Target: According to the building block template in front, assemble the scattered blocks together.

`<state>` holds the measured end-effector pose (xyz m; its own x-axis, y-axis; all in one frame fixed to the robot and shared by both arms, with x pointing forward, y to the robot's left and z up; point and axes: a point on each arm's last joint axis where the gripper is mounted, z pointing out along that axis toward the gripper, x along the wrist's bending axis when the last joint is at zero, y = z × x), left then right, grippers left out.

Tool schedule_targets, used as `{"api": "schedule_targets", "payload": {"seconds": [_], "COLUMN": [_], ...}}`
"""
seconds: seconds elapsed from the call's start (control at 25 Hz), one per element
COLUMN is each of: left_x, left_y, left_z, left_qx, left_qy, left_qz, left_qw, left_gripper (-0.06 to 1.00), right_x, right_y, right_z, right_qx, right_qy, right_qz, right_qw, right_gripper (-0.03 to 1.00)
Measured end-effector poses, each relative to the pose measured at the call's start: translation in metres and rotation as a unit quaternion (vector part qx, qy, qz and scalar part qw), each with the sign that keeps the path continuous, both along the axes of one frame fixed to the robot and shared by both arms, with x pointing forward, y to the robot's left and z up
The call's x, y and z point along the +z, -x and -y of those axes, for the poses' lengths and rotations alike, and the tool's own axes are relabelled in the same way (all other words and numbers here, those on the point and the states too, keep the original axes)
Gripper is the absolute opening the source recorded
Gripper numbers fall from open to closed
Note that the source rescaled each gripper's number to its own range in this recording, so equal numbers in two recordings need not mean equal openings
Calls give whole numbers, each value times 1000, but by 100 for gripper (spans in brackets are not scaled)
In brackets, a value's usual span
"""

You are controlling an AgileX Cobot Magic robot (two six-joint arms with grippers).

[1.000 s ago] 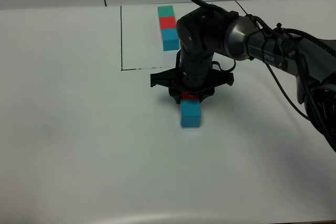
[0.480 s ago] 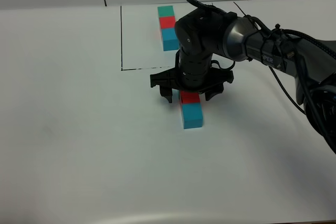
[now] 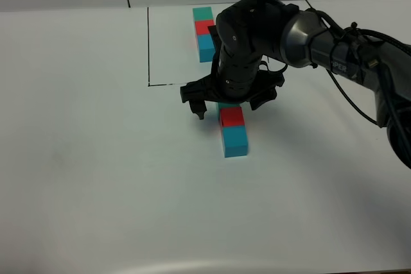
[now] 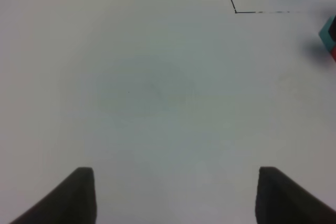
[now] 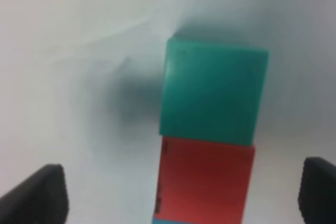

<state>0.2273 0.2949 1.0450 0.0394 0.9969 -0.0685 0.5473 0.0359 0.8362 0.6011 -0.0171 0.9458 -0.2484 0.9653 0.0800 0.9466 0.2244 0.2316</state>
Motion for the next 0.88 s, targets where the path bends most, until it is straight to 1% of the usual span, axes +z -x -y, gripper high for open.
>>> {"api": "schedule_targets", "payload": {"seconds": [0.16,0.36,0.52,0.6,0.72,0.88], "left_x": [0,0,0,0,0,0], "left_y": [0,0,0,0,0,0], "left_z": [0,0,0,0,0,0], "left_qx": [0,0,0,0,0,0], "left_qy": [0,0,0,0,0,0], "left_qz": [0,0,0,0,0,0], "left_qw": [1000,1000,1000,1000,1000,1000], "left_gripper": [38,38,38,38,38,38], "right_x": [15,26,45,59,89,122], "right_y": [-10,-13,-7,-3,11,42], "right_z": [19,60,102,127,159,185], "right_qx": [-16,-34,-50,-66,-84,-91], "right_qy": [-10,-32,-52,-60,-72,-78], "right_qz": [8,37,89,120,177,228], "right_qw": [1000,998,993,989,978,966], "right_gripper": [97,96,96,96,96,96]}}
